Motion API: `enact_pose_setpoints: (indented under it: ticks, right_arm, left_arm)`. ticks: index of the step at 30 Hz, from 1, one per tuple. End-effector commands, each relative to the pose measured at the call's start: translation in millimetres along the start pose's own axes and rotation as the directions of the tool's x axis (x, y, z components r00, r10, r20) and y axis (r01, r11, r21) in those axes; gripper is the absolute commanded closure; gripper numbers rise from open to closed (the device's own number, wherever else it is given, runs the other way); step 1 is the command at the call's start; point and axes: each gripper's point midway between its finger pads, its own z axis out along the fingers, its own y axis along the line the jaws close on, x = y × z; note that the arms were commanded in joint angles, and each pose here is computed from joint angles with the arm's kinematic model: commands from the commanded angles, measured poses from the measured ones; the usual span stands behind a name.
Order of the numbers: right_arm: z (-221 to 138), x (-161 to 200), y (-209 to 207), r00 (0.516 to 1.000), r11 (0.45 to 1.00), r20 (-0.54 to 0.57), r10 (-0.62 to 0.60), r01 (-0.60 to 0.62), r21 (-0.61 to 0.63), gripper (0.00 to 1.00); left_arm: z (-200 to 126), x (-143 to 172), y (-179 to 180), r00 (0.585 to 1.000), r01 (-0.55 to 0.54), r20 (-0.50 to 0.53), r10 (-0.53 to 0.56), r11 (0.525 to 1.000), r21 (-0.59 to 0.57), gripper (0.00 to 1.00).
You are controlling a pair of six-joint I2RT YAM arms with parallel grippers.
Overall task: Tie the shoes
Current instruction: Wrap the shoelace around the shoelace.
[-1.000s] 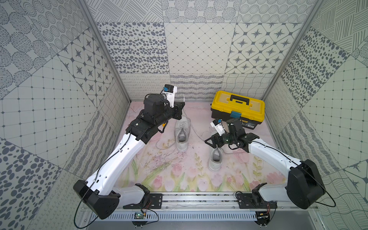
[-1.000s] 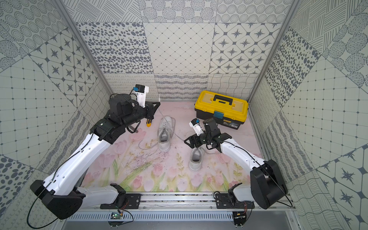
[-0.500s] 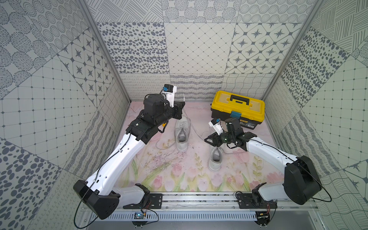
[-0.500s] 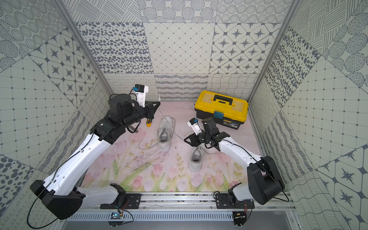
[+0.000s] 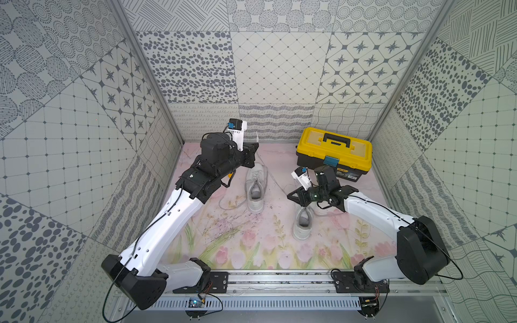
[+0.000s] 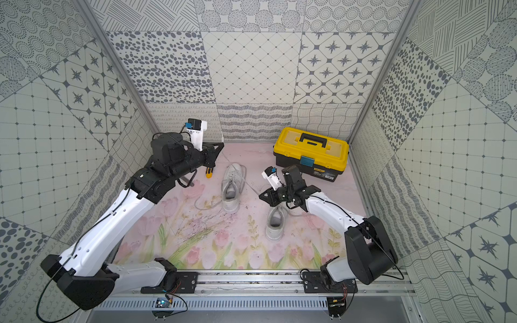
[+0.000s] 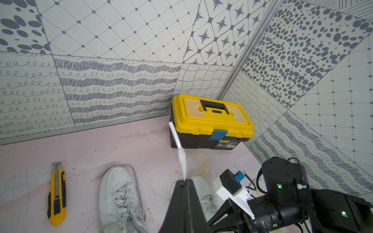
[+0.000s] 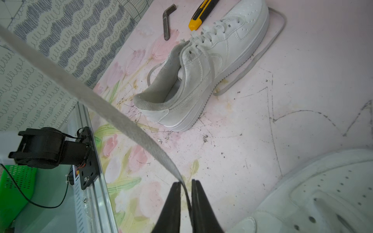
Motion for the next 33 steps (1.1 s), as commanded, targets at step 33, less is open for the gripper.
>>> enact_pose_setpoints:
  ticks: [33]
  right_arm:
    - [-106.1,18.5,-48.5,0.954,0.926,0.191,0.232,-0.277,0.257,1.0]
  left_arm:
    - [-30.3,292.6,15.2,0.853,-0.088,-0.522,-0.031,0.975,-0.202,0.62]
